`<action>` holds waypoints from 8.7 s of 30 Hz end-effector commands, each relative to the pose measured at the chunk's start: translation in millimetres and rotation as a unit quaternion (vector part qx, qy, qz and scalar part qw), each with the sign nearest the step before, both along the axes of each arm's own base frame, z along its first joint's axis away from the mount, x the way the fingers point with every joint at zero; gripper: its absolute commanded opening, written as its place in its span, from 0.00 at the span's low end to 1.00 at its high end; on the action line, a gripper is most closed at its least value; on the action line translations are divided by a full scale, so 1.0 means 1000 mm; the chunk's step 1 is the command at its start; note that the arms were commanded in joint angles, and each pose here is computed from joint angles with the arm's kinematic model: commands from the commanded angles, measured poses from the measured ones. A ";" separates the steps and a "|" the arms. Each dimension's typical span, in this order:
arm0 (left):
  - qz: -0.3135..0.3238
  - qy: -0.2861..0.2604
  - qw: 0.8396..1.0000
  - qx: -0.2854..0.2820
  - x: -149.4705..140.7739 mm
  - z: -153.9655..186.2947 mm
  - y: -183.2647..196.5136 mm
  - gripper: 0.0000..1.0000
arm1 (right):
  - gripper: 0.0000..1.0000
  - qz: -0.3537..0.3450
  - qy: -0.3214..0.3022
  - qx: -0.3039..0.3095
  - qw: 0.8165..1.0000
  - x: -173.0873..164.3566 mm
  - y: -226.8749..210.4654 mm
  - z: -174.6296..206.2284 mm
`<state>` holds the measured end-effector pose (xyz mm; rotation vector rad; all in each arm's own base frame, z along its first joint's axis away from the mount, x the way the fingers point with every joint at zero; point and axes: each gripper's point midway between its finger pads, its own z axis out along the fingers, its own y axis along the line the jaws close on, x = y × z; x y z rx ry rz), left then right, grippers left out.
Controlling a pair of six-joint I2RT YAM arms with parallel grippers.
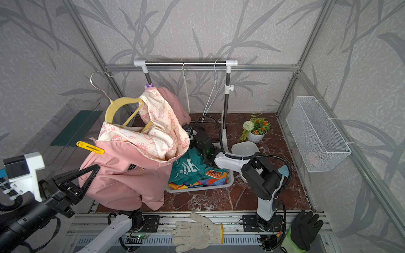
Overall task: Remove the clothespins securing jackets to the hanger
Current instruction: Adjust the jacket in the basket.
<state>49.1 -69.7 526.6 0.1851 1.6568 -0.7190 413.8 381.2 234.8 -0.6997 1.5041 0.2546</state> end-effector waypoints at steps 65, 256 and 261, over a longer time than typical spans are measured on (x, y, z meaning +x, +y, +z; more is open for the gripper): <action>-0.073 -0.081 0.987 -0.116 -0.034 0.062 -0.027 0.00 | 0.99 -0.081 0.071 0.029 0.994 -0.128 -0.201 -0.002; -0.052 -0.045 0.984 0.166 0.208 -0.114 -0.131 0.00 | 0.23 -0.035 0.486 0.070 0.870 -0.237 0.021 -0.113; -0.062 -0.059 0.985 0.152 0.197 -0.102 -0.128 0.00 | 0.00 -0.068 0.440 0.070 0.893 -0.218 0.001 -0.092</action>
